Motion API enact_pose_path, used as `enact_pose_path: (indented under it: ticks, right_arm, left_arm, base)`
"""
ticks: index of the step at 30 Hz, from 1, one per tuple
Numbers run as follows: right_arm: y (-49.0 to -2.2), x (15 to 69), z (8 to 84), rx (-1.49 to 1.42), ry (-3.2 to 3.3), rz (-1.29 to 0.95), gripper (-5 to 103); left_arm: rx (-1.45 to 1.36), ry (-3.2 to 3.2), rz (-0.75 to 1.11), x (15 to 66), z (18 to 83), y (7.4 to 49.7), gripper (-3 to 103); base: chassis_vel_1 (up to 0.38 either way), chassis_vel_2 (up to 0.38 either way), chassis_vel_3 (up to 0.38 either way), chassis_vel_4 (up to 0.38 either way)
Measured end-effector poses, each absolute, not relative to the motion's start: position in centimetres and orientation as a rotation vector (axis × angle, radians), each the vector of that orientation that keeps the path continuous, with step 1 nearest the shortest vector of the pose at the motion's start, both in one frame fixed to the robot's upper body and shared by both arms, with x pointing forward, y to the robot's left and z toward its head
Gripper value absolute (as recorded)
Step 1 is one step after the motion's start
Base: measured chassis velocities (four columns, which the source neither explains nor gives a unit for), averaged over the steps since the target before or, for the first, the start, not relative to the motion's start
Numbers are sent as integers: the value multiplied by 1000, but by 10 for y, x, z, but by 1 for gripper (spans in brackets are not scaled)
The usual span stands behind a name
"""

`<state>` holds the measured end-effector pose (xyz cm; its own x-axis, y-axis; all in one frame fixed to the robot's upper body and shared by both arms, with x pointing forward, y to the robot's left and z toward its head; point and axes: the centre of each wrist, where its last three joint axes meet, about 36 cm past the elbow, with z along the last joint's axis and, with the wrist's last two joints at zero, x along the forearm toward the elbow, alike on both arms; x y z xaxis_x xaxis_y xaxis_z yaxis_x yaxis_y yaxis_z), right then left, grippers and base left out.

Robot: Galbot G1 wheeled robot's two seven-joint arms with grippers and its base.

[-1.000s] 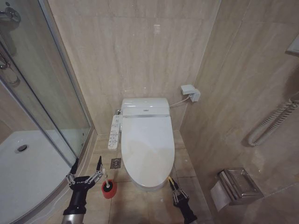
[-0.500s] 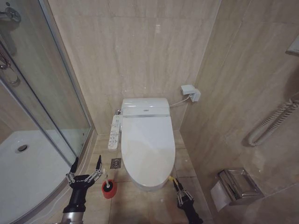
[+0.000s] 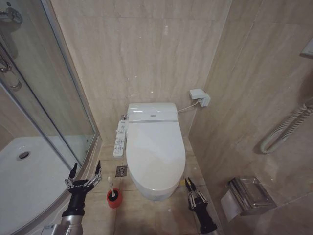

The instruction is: Open the toilet lid, clean the toilet bowl with a toilet brush, close the toilet lid, and flush.

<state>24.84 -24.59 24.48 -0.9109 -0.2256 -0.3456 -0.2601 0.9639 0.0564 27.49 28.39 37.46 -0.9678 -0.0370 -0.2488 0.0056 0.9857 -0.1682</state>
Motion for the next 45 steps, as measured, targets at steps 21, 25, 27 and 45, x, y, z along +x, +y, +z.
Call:
enact_pose_path:
  ticks: [21, 25, 27, 45]
  right_arm:
    - [-248, 279, 373, -336, 2549, 163, 14]
    - [-252, 289, 406, -310, 2503, 178, 14]
    - [-252, 295, 417, -316, 2487, 189, 14]
    - [-263, 424, 471, -360, 2343, 234, 14]
  left_arm:
    - [-14, 2888, -240, 284, 372, 289, 100]
    - [5, 2895, -235, 289, 368, 291, 100]
    - [7, 2900, -254, 289, 368, 290, 100]
    - [-27, 2945, -313, 273, 368, 281, 100]
  base:
    - [0, 0, 0, 0]
    - [0, 0, 0, 0]
    - [0, 0, 0, 0]
    - [0, 0, 0, 0]
